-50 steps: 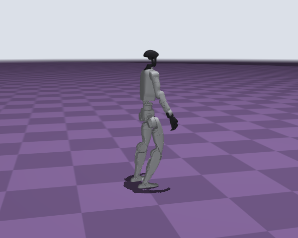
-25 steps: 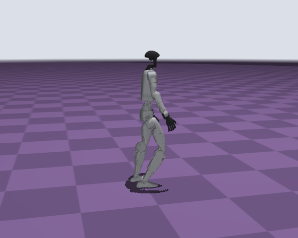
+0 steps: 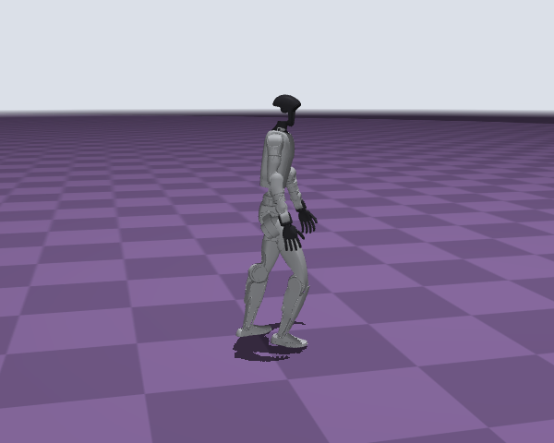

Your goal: Walk

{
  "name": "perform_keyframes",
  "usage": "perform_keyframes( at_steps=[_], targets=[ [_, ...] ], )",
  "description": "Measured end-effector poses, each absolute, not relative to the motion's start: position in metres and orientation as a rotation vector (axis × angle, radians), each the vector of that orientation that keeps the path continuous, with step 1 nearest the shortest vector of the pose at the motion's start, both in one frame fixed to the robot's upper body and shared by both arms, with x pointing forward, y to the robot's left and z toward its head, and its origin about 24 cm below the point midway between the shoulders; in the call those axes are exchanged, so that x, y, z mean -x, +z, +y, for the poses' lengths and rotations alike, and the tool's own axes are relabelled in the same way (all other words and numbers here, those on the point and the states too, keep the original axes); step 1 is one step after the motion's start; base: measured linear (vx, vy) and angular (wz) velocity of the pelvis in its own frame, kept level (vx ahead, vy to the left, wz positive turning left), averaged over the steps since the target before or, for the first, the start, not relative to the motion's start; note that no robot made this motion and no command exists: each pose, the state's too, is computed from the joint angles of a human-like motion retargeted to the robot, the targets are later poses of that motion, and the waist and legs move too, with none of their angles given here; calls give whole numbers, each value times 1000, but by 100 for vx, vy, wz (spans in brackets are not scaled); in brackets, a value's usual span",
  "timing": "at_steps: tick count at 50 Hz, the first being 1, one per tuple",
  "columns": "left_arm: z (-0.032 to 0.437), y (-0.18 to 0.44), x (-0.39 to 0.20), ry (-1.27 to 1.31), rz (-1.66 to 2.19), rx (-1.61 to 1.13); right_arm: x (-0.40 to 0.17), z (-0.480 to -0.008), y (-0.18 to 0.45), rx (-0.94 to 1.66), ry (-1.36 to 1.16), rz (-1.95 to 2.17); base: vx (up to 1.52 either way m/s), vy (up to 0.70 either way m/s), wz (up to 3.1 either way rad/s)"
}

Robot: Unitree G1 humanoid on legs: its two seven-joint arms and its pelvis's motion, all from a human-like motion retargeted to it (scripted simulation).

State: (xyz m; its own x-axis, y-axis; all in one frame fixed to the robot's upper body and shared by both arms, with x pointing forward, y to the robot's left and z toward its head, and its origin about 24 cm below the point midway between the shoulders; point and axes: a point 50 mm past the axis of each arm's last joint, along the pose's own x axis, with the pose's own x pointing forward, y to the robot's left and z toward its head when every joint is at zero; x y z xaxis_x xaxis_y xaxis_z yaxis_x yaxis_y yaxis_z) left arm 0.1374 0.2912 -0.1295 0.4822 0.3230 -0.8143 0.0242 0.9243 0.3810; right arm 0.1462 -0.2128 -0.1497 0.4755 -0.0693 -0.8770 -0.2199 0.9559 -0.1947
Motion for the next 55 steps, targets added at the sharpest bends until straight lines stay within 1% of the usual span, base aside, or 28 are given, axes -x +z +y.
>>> perform_keyframes(
  at_steps=[8,12,15,24,34,55],
  targets=[
    [283,-127,-150,159,1009,-368,-134,-212,-154,287,87,1114,10,-7,-46],
    [278,-127,-155,140,989,-369,-111,-222,-160,294,66,1189,13,-9,-48],
    [274,-127,-157,122,978,-367,-104,-227,-161,298,56,1209,15,-9,-45],
    [263,-129,-158,83,962,-342,-107,-227,-160,291,45,1192,18,-10,-47],
    [255,-136,-144,77,981,-290,-115,-225,-157,293,36,1147,25,-11,-75],
    [262,-141,-115,170,1018,-199,-131,-219,-152,293,60,1093,23,-2,-81]
  ],
)
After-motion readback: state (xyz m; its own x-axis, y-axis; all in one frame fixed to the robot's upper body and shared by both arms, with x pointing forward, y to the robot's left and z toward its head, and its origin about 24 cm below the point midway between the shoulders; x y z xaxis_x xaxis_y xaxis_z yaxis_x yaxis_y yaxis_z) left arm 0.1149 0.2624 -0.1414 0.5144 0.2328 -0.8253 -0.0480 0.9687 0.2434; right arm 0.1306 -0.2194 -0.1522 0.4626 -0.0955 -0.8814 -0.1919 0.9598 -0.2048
